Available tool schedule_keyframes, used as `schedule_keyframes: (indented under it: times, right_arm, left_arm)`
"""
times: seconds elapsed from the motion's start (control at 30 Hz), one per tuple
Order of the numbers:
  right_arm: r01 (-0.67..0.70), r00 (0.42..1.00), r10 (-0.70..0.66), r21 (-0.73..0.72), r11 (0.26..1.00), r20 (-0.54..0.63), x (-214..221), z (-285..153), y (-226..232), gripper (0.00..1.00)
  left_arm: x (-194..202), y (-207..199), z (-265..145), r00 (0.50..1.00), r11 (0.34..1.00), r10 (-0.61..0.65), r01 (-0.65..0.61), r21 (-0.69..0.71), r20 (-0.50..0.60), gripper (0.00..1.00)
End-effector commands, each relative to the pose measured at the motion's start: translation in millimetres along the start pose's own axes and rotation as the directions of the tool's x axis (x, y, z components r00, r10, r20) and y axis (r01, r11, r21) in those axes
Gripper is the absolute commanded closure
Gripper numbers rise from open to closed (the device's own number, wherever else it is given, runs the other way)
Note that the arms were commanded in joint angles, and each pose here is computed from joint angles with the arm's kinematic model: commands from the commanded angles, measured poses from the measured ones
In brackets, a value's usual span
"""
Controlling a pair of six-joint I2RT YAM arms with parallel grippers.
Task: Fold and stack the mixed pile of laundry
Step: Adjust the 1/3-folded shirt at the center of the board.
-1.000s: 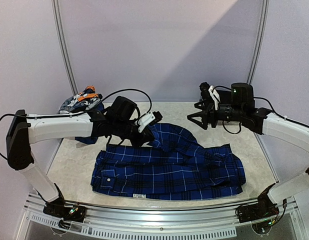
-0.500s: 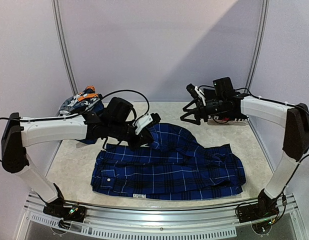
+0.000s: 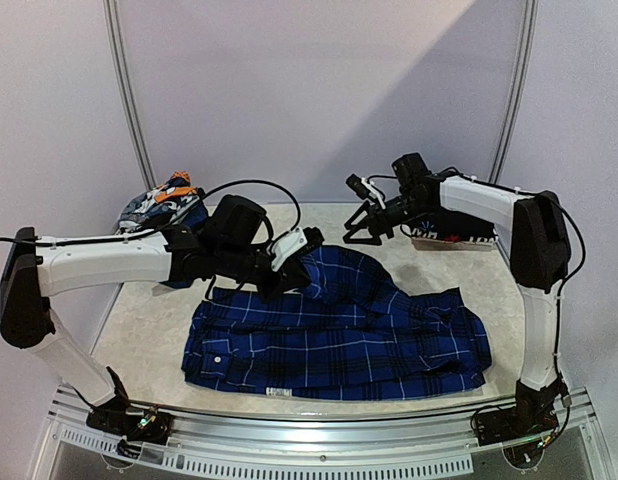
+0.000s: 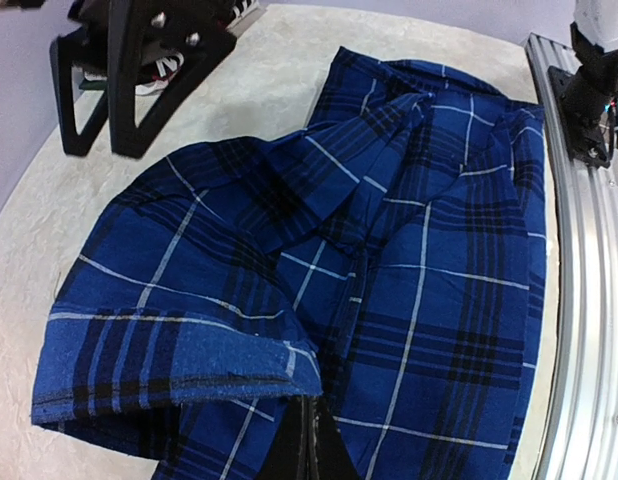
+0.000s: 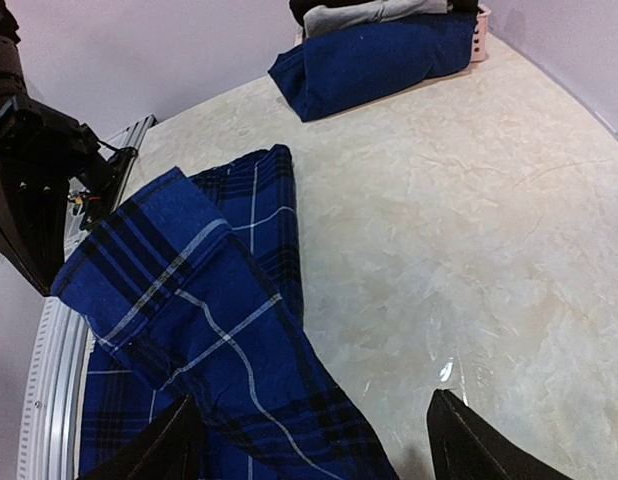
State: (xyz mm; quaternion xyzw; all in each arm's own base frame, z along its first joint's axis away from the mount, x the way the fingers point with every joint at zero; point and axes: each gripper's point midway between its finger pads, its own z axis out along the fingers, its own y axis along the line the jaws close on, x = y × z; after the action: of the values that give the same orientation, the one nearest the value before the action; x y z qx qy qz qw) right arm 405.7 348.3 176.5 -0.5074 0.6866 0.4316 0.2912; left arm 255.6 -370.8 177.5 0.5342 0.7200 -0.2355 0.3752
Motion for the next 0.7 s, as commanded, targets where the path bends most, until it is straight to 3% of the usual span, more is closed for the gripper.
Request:
schedule_keyframes:
  times: [0.0,0.27,0.4,0.67]
  right_arm:
    - [-0.019,0.999,0.014,-0.096,0.995,-0.049,13,21,12,0.22]
    - [-0.046,0.995,0.030,-0.161,0.986,-0.100,27,55,14,0.28]
    - [-0.049,0.993,0.029,-0.180,0.983,-0.111,31,67,17,0.36]
    - [-0.057,0.993,0.036,-0.182,0.982,-0.115,25,60,25,0.85]
  left_arm:
    - [-2,-11,-1,1.000,0.999,0.028,-0.028,0.022,0.014,1.00]
    - [-1,-13,1,1.000,0.999,0.028,-0.028,0.035,0.013,1.00]
    - [0,-15,2,1.000,0.999,0.028,-0.029,0.045,0.012,1.00]
    - [2,-15,0,0.999,0.999,0.029,-0.030,0.034,0.017,1.00]
